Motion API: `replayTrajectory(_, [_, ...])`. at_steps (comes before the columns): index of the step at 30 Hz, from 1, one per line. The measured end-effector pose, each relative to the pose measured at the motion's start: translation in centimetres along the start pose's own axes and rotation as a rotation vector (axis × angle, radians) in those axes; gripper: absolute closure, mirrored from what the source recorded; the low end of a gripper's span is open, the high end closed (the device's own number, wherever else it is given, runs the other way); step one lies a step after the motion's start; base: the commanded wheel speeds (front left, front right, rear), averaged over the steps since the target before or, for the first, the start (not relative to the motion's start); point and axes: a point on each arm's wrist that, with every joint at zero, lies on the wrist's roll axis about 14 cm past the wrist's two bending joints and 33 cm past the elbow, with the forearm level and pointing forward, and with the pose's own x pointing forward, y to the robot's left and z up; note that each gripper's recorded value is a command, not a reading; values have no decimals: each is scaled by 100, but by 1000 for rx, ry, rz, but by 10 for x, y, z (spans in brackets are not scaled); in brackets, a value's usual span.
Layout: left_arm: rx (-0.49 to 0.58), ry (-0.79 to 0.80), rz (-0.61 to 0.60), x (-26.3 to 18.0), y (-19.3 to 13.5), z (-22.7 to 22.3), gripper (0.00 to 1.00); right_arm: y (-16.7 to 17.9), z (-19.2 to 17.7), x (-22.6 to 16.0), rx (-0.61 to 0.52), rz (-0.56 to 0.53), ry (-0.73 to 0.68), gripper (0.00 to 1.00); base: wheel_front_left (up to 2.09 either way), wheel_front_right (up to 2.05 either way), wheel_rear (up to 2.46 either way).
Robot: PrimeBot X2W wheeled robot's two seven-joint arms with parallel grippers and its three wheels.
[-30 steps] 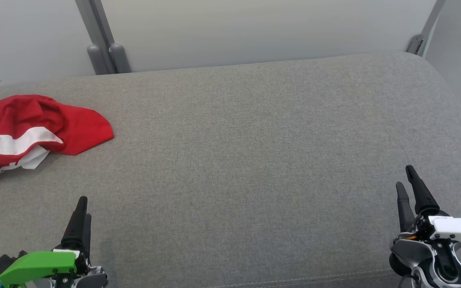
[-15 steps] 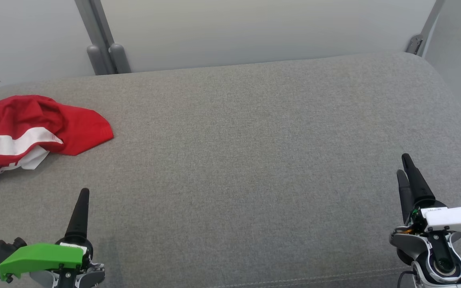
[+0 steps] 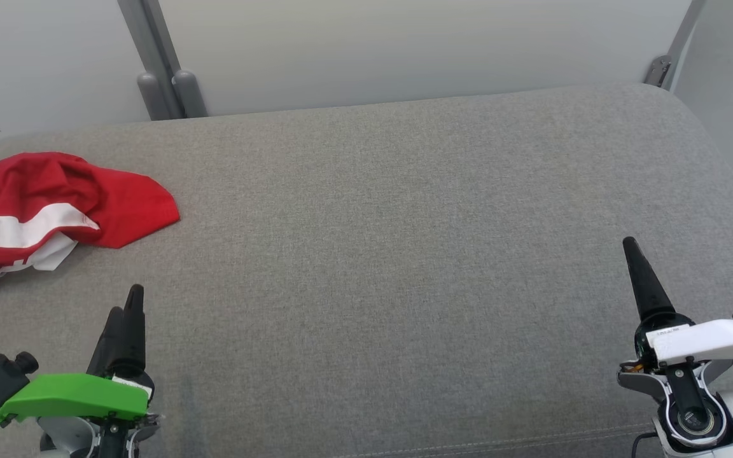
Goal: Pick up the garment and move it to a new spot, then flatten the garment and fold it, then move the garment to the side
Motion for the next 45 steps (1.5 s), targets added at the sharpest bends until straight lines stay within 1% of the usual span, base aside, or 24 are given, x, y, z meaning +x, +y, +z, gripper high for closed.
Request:
replayTrajectory(4, [108,-8,-16,2,-5,4,0,6,2,3,-105,25,5,0,0,0,0])
replayTrajectory(10, [216,10,-33,3,-11,-5,0,13,-2,4,-251,59,26,0,0,0,0])
replayTrajectory(17, [353,10,-59,3,-19,-8,0,17,-5,5,-346,69,20,0,0,0,0])
replayTrajectory(29, [497,-33,-92,3,-33,-7,0,31,3,9,-526,101,-35,0,0,0,0])
replayTrajectory(36, [597,-62,-124,3,-42,-5,0,37,0,9,-615,122,-47,0,0,0,0])
replayTrajectory(45, [697,-96,-173,3,-56,-6,0,42,-4,8,-726,150,-60,0,0,0,0])
